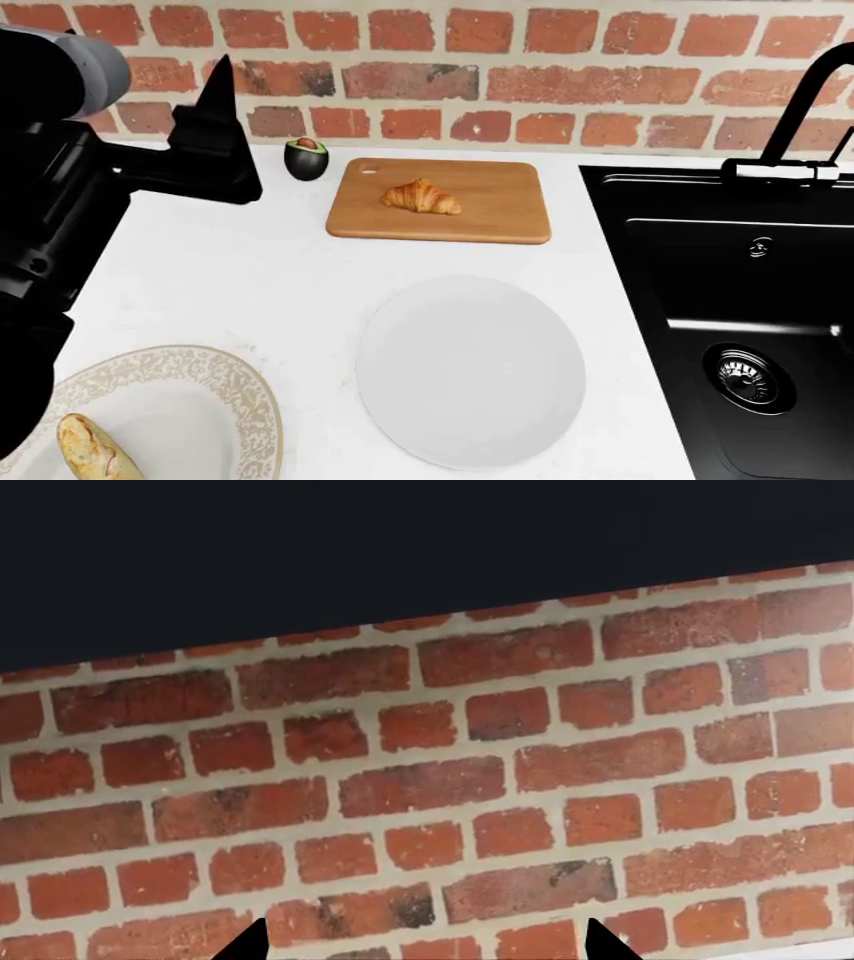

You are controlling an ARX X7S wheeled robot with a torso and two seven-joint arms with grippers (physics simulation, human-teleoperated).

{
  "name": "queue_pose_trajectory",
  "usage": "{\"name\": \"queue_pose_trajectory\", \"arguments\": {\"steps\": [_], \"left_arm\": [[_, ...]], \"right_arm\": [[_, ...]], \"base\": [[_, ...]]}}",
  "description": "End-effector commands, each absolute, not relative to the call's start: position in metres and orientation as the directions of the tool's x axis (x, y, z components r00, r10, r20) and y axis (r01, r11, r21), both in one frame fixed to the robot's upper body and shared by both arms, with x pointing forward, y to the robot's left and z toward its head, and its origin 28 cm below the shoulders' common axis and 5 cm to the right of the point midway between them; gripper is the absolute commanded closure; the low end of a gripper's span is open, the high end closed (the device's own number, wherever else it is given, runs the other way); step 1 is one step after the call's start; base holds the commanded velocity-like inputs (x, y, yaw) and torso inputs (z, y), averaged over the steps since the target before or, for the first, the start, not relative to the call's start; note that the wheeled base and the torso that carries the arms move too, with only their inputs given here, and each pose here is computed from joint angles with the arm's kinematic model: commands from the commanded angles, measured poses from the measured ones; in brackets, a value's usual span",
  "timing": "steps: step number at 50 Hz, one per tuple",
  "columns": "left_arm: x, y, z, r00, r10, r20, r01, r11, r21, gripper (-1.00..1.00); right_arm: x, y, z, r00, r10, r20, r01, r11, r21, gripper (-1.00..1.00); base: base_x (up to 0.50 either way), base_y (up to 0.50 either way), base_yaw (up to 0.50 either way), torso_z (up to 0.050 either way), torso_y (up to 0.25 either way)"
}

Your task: From the different types of pastries on the counter, select a croissant and place it on the cutting board. Then retrieve a jar of jam from the cabinet and place it alongside the croissant on the cutting board.

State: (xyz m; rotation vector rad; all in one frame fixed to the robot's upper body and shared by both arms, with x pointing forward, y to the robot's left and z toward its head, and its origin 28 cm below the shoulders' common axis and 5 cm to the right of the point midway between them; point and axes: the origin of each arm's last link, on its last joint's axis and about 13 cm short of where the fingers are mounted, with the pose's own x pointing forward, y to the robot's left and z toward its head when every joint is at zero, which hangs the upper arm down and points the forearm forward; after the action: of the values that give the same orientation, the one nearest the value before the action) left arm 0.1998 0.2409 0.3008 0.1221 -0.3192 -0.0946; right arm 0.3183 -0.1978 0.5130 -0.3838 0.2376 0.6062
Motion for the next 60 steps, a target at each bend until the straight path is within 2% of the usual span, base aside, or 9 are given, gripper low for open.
{"name": "queue_pose_trajectory", "arguments": {"steps": [1, 5, 13, 33, 39, 46, 60], "left_arm": [[0.201, 0.241, 0.298, 0.946, -0.110, 0.306, 0.073, 0.989, 0.128, -1.00], [0.200, 0.240, 0.298, 0.946, -0.110, 0.306, 0.074, 0.989, 0.127, -1.00], [0.201, 0.241, 0.298, 0.945, -0.110, 0.306, 0.074, 0.989, 0.128, -1.00], [0.200, 0.240, 0.296, 0.947, -0.110, 0.301, 0.075, 0.989, 0.126, -1.00], [0.200, 0.240, 0.295, 0.948, -0.110, 0.300, 0.076, 0.989, 0.125, -1.00], [0.201, 0.239, 0.295, 0.948, -0.113, 0.298, 0.078, 0.989, 0.127, -1.00], [0.201, 0.240, 0.295, 0.948, -0.111, 0.299, 0.077, 0.989, 0.126, -1.00]], "right_arm": [[0.349, -0.192, 0.429, 0.724, 0.496, -0.479, -0.597, 0.799, -0.077, 1.00], [0.322, -0.196, 0.445, 0.770, 0.495, -0.403, -0.586, 0.798, -0.140, 1.00], [0.282, -0.198, 0.467, 0.802, 0.512, -0.308, -0.582, 0.785, -0.210, 1.00], [0.229, -0.194, 0.479, 0.823, 0.521, -0.224, -0.567, 0.773, -0.286, 1.00], [0.242, -0.194, 0.459, 0.811, 0.519, -0.268, -0.579, 0.778, -0.246, 1.00], [0.275, -0.196, 0.426, 0.787, 0.515, -0.339, -0.587, 0.794, -0.157, 1.00], [0.329, -0.193, 0.415, 0.787, 0.470, -0.400, -0.558, 0.819, -0.134, 1.00]], "base": [[0.00, 0.00, 0.01, 0.000, 0.000], [0.00, 0.00, 0.00, 0.000, 0.000], [0.00, 0.00, 0.00, 0.000, 0.000], [0.00, 0.00, 0.00, 0.000, 0.000], [0.00, 0.00, 0.00, 0.000, 0.000], [0.00, 0.00, 0.00, 0.000, 0.000], [0.00, 0.00, 0.00, 0.000, 0.000]]}}
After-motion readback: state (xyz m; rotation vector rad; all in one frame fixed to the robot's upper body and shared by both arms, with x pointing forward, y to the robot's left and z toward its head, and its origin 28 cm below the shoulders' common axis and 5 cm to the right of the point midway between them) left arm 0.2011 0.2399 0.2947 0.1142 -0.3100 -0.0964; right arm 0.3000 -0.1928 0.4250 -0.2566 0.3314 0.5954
